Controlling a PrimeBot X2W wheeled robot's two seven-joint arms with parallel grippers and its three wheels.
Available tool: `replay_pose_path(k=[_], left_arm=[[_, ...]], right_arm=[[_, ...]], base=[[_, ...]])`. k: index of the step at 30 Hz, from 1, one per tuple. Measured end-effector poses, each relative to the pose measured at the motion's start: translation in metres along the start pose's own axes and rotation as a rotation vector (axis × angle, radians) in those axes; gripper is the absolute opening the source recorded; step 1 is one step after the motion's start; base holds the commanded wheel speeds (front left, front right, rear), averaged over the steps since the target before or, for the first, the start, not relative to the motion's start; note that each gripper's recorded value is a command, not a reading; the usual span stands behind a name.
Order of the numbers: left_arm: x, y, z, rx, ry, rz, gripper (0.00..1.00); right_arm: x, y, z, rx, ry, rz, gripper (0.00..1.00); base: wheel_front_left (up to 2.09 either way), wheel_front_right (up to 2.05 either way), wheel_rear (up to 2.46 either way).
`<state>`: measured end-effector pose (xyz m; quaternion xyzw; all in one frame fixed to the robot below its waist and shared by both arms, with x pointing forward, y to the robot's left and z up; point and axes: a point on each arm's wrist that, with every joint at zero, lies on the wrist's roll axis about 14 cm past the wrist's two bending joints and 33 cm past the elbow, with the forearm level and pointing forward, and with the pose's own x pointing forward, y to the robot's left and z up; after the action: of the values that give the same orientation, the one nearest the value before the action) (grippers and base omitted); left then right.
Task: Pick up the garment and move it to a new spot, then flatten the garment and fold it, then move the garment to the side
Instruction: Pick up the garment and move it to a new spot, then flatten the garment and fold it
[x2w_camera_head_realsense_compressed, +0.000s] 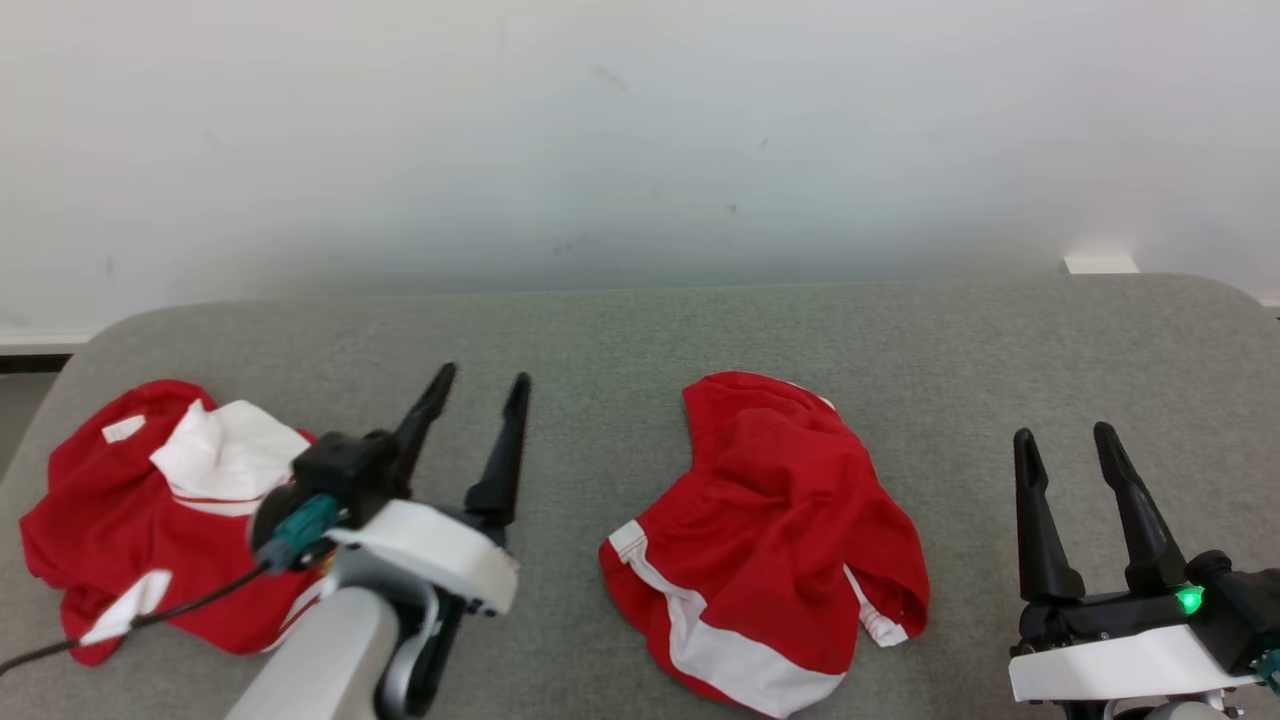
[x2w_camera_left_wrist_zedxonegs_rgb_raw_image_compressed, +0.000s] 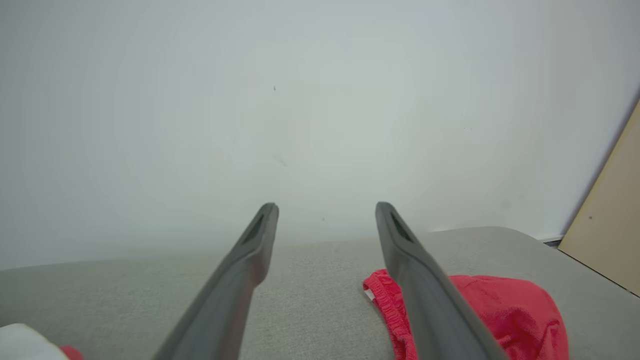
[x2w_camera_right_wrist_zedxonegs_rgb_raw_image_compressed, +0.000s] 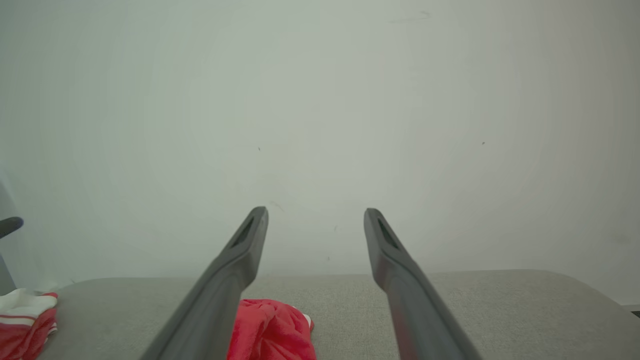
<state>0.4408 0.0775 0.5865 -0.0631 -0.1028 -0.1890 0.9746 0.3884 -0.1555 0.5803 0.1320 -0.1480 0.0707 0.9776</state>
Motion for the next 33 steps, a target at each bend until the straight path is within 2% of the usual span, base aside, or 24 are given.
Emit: replay_pose_path(k=[8,14,33], left_arm=[[-0.055,0.051,-0.007,0.017,0.001,0.226,1.00],[-0.089,0.064,-0.025,0.003,0.038,0.332,1.00],[-0.086,0.058,-0.032,0.001,0.034,0.311,1.00]], right_arm=[[-0.002,0.003,-0.007,-0.002,0.019,0.008,1.00],[-0.017,-0.008,-0.018,-0.012,0.061,-0.029,1.00],[-0.023,-0.019,-0.025,-0.020,0.086,-0.062,1.00]], base=[[0.00,0.00,0.00],[0.00,0.00,0.00],[0.00,0.00,0.00]])
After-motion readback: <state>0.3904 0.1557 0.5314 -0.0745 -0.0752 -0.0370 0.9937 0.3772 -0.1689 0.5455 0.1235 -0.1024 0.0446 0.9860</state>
